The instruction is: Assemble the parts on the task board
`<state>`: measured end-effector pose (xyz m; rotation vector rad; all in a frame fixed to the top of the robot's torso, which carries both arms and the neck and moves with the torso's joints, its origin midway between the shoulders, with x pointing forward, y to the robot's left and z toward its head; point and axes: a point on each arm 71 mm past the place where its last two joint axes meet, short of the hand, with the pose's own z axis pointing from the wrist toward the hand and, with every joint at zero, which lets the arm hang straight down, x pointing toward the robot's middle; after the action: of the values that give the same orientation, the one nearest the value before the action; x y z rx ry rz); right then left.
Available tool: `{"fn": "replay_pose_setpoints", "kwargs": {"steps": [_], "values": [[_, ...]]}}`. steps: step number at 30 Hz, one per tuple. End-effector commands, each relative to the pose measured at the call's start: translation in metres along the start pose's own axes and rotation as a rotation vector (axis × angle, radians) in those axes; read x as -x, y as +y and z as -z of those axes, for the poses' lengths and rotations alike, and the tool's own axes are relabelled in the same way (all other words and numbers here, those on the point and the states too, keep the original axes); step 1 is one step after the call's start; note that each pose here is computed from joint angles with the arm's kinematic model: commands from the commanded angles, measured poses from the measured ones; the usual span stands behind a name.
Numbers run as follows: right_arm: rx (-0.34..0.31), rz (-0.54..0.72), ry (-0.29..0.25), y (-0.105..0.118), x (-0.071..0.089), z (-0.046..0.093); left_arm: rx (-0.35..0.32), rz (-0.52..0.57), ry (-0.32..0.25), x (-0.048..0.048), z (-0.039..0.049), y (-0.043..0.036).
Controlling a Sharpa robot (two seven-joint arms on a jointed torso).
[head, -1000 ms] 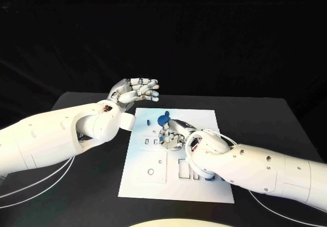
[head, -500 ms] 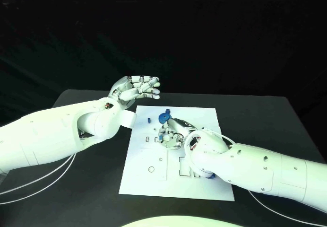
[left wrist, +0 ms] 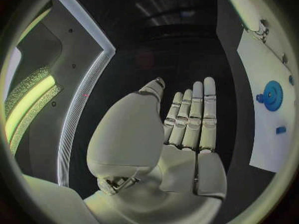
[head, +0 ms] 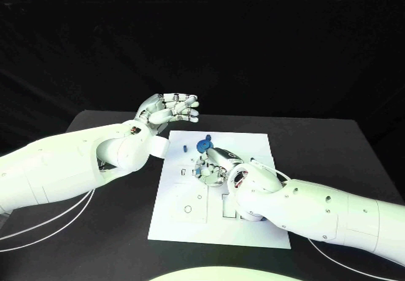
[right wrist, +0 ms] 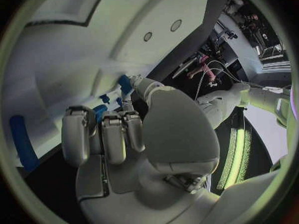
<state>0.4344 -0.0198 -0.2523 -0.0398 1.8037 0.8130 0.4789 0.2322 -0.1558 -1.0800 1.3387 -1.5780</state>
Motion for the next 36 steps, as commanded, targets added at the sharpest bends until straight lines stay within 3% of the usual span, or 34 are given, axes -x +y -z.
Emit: {"fn": "replay_pose_setpoints", "kwargs": {"steps": [1,10,36], "values": [[0.02,0.013,-0.004,0.0018,-0.002,0.0009,-0.007,0.008,0.019,-0.0023,-0.0005,-0.001],[0.039,0.014,-0.054,0.0027,0.0006,0.0034,-0.006,0.007,0.018,-0.0018,-0.0006,-0.0009],[0.032,0.001,-0.061,-0.0023,-0.0004,0.0018,-0.003,0.008,0.021,-0.002,-0.0007,-0.0006]]}}
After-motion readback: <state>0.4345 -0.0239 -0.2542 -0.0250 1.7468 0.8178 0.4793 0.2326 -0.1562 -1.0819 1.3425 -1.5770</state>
